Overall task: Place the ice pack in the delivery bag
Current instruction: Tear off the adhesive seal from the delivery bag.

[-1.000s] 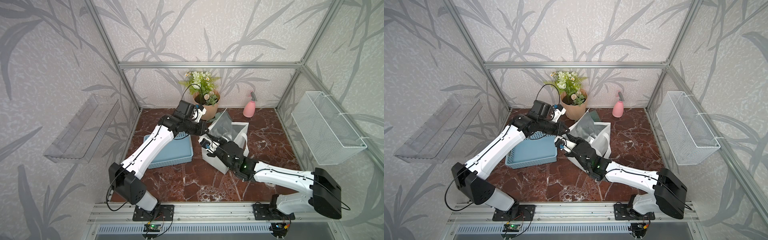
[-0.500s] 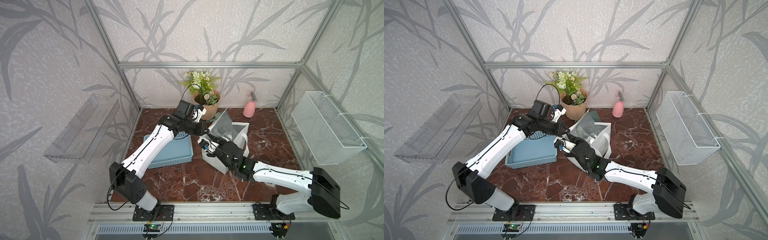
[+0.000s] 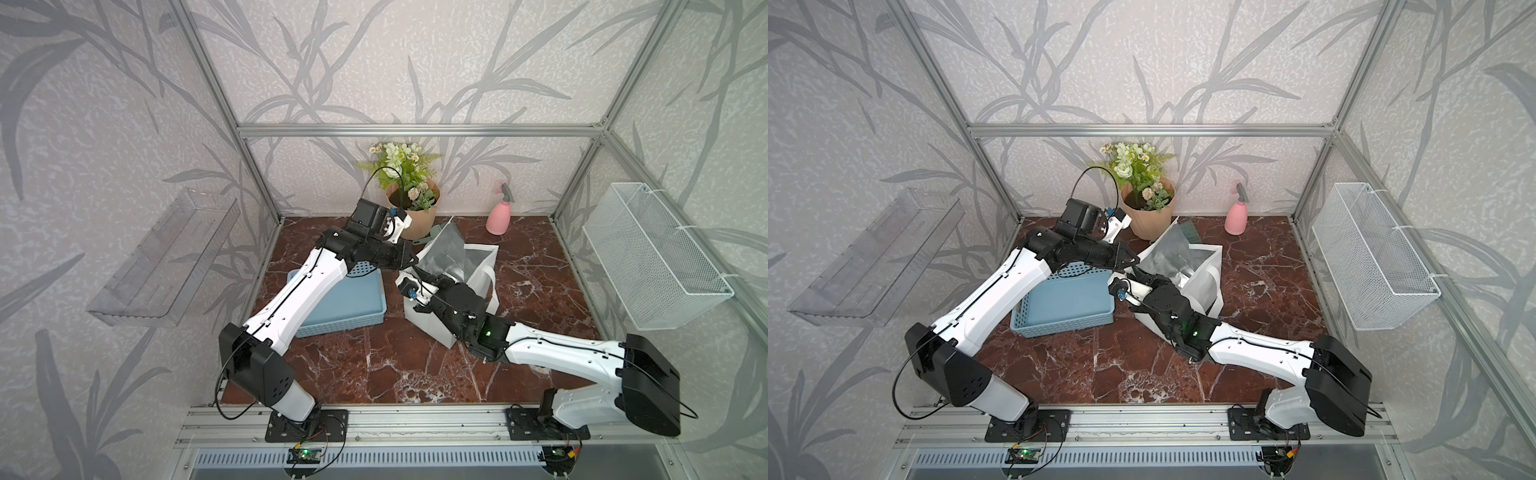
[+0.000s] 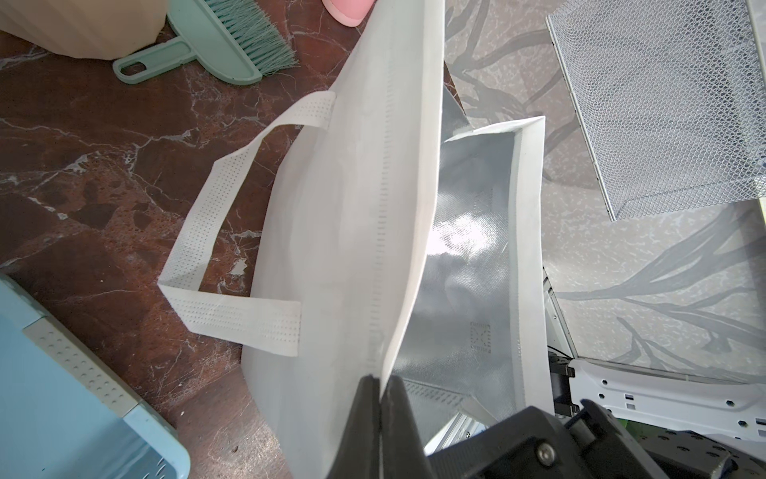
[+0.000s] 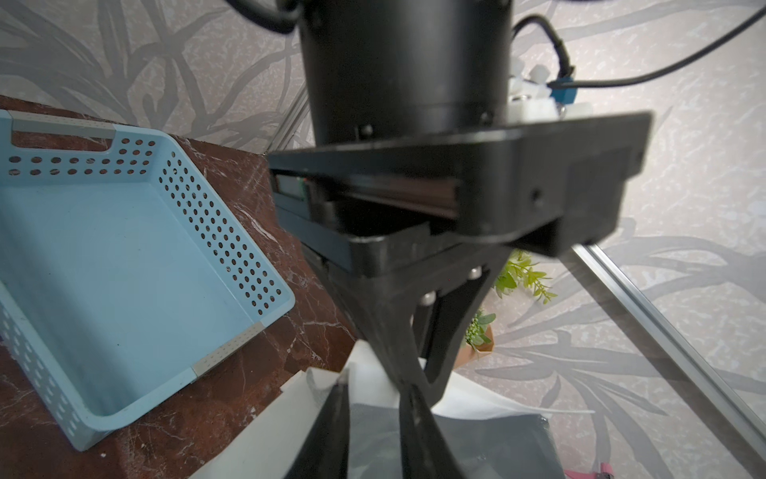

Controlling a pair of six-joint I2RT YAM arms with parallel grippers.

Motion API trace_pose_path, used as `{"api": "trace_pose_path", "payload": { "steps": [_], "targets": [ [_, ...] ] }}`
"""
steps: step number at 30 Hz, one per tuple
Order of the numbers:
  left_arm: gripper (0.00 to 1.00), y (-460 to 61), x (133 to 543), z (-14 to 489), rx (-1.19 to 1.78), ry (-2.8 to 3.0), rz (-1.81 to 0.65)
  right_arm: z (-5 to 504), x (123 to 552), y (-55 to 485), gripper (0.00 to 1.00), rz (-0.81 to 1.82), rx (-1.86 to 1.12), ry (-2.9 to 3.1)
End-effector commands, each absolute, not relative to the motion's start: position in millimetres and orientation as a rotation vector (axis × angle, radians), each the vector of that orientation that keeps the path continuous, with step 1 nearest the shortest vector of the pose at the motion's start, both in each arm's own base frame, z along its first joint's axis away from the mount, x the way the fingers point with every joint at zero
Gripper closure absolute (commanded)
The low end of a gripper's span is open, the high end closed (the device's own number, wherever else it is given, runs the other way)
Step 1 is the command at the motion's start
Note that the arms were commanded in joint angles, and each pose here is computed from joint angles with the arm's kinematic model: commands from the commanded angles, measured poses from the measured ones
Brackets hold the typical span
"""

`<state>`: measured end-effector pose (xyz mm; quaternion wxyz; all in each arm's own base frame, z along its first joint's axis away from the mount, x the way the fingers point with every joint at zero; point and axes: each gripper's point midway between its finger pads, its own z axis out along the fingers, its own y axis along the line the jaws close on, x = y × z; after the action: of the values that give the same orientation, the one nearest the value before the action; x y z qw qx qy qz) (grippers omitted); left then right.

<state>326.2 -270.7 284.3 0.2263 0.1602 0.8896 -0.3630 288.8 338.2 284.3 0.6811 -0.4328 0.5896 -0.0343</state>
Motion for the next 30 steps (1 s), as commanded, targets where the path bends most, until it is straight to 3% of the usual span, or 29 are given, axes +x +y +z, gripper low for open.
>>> {"api": "trace_pose_path", "payload": {
  "steps": [1, 8, 16, 19, 22, 25, 27, 30],
  "targets": [
    [1.0, -273, 329, 290, 0.438, 2.442, -1.023, 293, 291, 337, 0.81, -0.096, -0.928, 1.301],
    [1.0, -272, 328, 288, 0.435, 2.447, -1.022, 289, 285, 343, 0.8, -0.055, -0.964, 1.291],
    [1.0, -272, 328, 287, 0.437, 2.45, -1.022, 282, 284, 347, 0.87, -0.038, -0.981, 1.302],
    [1.0, -272, 327, 287, 0.438, 2.45, -1.023, 281, 286, 347, 0.99, -0.053, -0.982, 1.308],
    [1.0, -272, 327, 287, 0.439, 2.45, -1.023, 278, 286, 348, 0.9, -0.052, -0.988, 1.312],
    [1.0, -272, 327, 287, 0.439, 2.451, -1.025, 275, 287, 347, 0.93, -0.053, -0.991, 1.34],
    [1.0, -272, 327, 287, 0.44, 2.451, -1.025, 276, 288, 346, 1.0, -0.061, -0.984, 1.342],
    [1.0, -272, 326, 286, 0.44, 2.454, -1.022, 280, 287, 344, 1.0, -0.056, -0.969, 1.332]
  ]
}}
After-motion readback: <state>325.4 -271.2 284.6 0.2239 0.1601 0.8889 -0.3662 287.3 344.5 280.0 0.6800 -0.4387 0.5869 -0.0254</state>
